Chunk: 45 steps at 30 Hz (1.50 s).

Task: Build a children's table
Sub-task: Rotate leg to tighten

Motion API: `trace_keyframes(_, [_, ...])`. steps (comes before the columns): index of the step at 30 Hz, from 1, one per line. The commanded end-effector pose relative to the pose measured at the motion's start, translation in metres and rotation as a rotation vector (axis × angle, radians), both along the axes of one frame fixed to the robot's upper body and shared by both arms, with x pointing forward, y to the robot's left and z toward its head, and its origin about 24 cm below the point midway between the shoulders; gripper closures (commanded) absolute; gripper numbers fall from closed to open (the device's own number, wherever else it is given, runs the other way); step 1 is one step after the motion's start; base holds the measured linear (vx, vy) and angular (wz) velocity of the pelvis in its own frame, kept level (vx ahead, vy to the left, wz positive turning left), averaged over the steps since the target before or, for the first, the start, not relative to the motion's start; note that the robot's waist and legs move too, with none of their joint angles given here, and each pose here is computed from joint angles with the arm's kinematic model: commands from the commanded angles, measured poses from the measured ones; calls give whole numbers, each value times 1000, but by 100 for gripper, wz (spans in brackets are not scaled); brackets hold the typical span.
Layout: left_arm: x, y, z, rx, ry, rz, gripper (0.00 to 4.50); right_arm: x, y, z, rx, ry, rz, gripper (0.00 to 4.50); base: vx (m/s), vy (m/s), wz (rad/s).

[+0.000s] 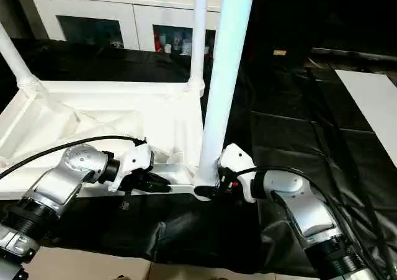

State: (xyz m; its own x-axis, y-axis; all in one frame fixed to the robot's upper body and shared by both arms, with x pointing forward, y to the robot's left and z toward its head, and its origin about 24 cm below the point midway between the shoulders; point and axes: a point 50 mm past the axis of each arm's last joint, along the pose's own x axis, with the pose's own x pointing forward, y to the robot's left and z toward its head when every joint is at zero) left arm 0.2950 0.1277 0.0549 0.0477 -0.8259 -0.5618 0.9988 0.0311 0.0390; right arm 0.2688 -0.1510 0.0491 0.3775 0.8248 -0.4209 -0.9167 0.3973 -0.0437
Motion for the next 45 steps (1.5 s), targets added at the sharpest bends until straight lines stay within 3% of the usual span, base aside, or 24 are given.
trace_keyframes(1, [-7, -5, -9, 35, 31, -38, 450, 5, -2, -5, 4, 7, -82, 180, 0, 0, 0])
trace_keyframes(5, [5, -10, -14, 61, -18, 81, 450, 15, 4, -19, 44, 19, -295, 181, 0, 0, 0])
trace_keyframes(9, [22, -36, -14, -21, -55, 282, 450, 32, 25, -32, 109, 68, -644, 181, 0, 0, 0])
trace_keyframes(13, [38, -63, -14, -29, -123, 484, 450, 50, 53, -37, 109, 89, -889, 182, -14, 3, -2])
trace_keyframes(18, [49, -87, -10, -80, -188, 650, 450, 62, 86, -36, 73, 72, -897, 182, 0, 0, 0])
trace_keyframes(20, [52, -88, -7, -89, -219, 665, 450, 64, 92, -28, 132, 49, -862, 182, 0, 0, 0])
trace_keyframes(21, [53, -89, -6, -93, -229, 669, 450, 65, 94, -25, 154, 35, -854, 147, 0, 0, 0])
trace_keyframes(23, [54, -85, -3, -100, -247, 656, 450, 65, 92, -17, 181, -19, -821, 147, 0, 0, 0])
trace_keyframes(26, [56, -81, -1, -98, -266, 637, 450, 65, 85, -13, 187, -69, -823, 105, 0, 0, 0])
trace_keyframes(32, [53, -65, 0, -90, -288, 575, 450, 55, 54, -5, 159, -149, -825, 62, 10, -4, 1])
trace_keyframes(35, [46, -54, 0, -93, -276, 500, 450, 44, 27, 0, 126, -170, -772, 31, 66, -21, 3])
trace_keyframes(36, [43, -50, 0, -91, -258, 468, 450, 41, 19, 3, 118, -177, -716, 24, 66, -18, -2])
trace_keyframes(37, [32, -43, -2, -90, -214, 340, 450, 33, 6, 10, 91, -194, -568, 24, 54, -16, -1])
trace_keyframes(38, [31, -42, -2, -88, -212, 336, 450, 33, 5, 11, 90, -194, -559, 24, 0, 0, 0])
trace_keyframes(39, [24, -33, -6, -47, -177, 270, 450, 24, -2, 15, 77, -183, -423, 24, 0, 0, 0])
trace_keyframes(45, [4, -16, -6, -37, -51, 73, 450, -1, -7, 20, 57, -84, -122, 24, 0, 0, 0])
